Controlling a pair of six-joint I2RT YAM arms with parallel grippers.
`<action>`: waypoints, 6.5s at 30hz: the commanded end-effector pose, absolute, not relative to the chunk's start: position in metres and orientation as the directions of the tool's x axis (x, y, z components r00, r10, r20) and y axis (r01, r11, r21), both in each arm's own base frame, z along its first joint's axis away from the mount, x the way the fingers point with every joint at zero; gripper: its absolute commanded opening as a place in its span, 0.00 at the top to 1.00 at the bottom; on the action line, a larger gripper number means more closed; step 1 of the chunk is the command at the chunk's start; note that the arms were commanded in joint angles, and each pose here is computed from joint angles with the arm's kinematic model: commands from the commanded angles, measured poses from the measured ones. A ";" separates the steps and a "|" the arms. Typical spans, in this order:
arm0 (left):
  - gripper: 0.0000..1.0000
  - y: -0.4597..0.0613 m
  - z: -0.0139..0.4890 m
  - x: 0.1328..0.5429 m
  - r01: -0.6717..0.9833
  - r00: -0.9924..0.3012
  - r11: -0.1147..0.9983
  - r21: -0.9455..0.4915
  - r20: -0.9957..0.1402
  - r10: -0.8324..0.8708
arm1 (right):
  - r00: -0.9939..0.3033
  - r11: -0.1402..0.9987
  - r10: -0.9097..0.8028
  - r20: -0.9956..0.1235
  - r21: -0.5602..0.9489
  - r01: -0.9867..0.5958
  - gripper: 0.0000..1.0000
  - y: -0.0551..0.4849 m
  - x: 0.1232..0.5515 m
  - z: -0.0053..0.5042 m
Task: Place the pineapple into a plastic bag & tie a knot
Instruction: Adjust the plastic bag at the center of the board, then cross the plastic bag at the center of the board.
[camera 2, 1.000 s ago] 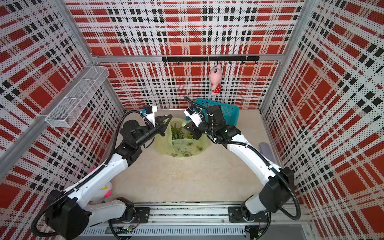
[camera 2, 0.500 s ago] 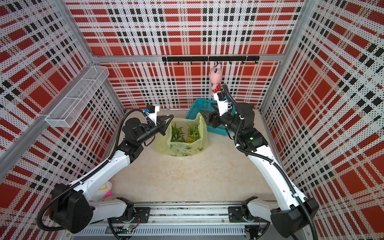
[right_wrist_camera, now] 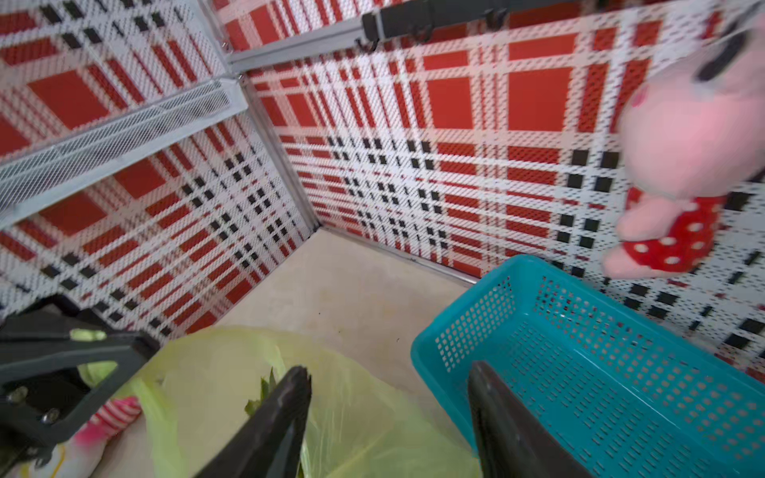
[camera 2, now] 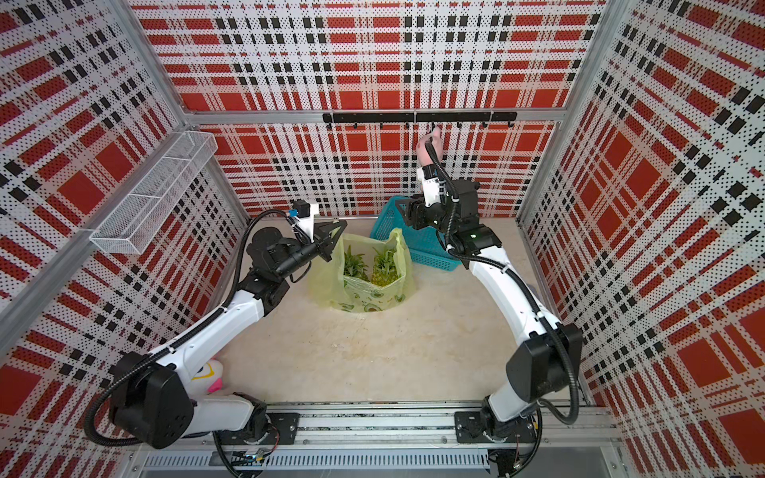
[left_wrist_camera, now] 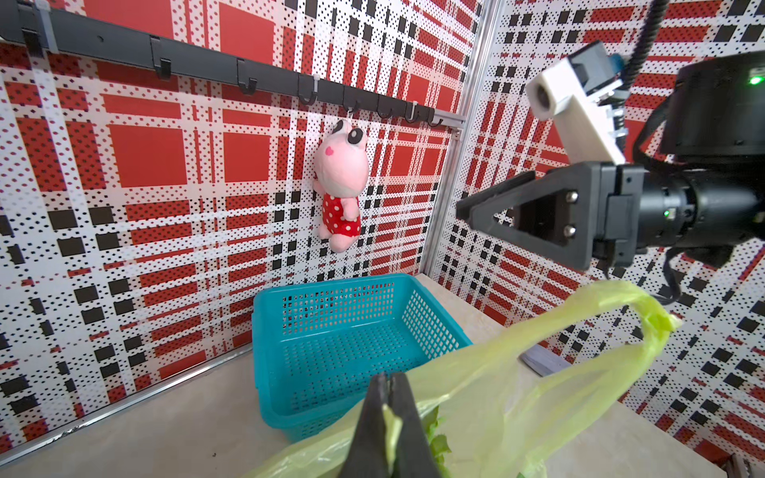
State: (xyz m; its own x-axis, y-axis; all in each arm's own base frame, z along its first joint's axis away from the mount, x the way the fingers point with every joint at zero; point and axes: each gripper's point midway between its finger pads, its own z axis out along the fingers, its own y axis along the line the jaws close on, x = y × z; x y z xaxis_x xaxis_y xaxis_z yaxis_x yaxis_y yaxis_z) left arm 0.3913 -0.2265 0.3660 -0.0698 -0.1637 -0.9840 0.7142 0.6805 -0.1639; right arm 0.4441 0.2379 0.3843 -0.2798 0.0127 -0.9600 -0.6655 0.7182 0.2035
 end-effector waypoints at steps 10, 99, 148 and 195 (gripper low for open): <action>1.00 -0.237 0.388 0.399 0.775 -0.026 0.617 -0.138 -0.982 -0.186 | -0.198 0.386 -0.216 -0.956 0.102 -0.917 0.32 0.336 0.391 0.338; 0.55 -0.219 0.372 0.370 0.714 0.035 0.694 -0.098 -0.984 -0.175 | -0.374 0.539 0.092 -0.923 0.362 -0.761 1.00 0.310 0.429 0.377; 0.71 -0.309 0.360 0.332 0.739 -0.192 0.612 -0.281 -0.959 -0.209 | -0.362 0.566 0.089 -0.928 0.346 -0.748 1.00 0.304 0.440 0.375; 1.00 -0.273 0.338 0.367 0.629 -0.238 0.703 -0.332 -0.943 -0.233 | -0.293 0.587 -0.071 -0.954 0.198 -0.785 0.94 0.302 0.348 0.317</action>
